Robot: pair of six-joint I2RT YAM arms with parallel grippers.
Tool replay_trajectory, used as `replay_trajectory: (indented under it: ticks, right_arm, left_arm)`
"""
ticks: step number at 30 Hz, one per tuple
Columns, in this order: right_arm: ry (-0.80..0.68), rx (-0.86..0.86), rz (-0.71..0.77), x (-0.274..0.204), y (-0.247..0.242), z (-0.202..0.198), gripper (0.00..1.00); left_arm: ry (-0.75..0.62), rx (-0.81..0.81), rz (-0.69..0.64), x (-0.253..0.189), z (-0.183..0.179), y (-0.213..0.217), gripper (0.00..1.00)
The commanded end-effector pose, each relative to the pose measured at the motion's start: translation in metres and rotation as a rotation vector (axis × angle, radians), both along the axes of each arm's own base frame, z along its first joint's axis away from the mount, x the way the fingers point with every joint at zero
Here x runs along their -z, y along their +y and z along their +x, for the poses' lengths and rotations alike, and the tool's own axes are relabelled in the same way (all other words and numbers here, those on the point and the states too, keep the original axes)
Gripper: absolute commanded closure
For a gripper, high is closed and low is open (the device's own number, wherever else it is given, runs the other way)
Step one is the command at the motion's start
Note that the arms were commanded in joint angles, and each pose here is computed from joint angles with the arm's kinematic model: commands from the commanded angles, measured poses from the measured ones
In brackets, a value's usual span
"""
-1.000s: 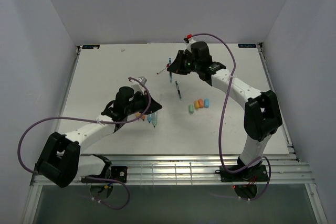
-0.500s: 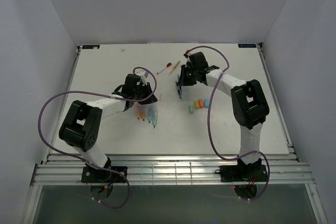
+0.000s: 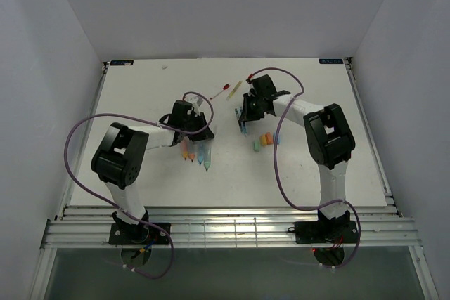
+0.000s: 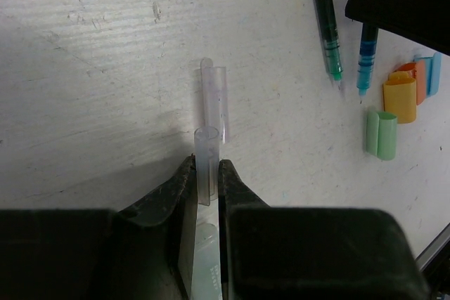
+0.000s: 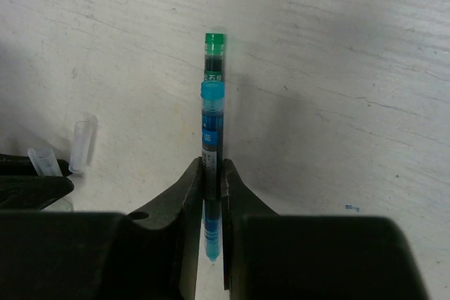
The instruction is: Open the pen caps
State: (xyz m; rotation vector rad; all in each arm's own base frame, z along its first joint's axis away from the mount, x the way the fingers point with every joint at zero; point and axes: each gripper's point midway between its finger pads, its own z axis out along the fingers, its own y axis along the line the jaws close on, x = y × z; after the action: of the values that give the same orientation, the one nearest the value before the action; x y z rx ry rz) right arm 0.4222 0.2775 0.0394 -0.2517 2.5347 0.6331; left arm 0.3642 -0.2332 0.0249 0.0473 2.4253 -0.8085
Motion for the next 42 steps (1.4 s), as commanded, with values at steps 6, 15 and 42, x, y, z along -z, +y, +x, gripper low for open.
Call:
replay_trajectory:
  ticks: [6,15,42]
  right_arm:
    - [-0.032,0.008,-0.003,-0.002,-0.008,0.014,0.91]
    - [-0.008,0.001,0.023,0.002,-0.007,0.014,0.79]
    - [-0.149,0.170,0.011,-0.039,-0.004,0.076,0.45]
  left_arm:
    - [-0.040,0.007,-0.024,-0.014,0.017,-0.006,0.88]
    - [-0.029,-0.012,-0.015,-0.011,0.019,-0.002,0.60]
    - [-0.307,-0.121,-0.001,-0.094,0.045,0.019,0.40]
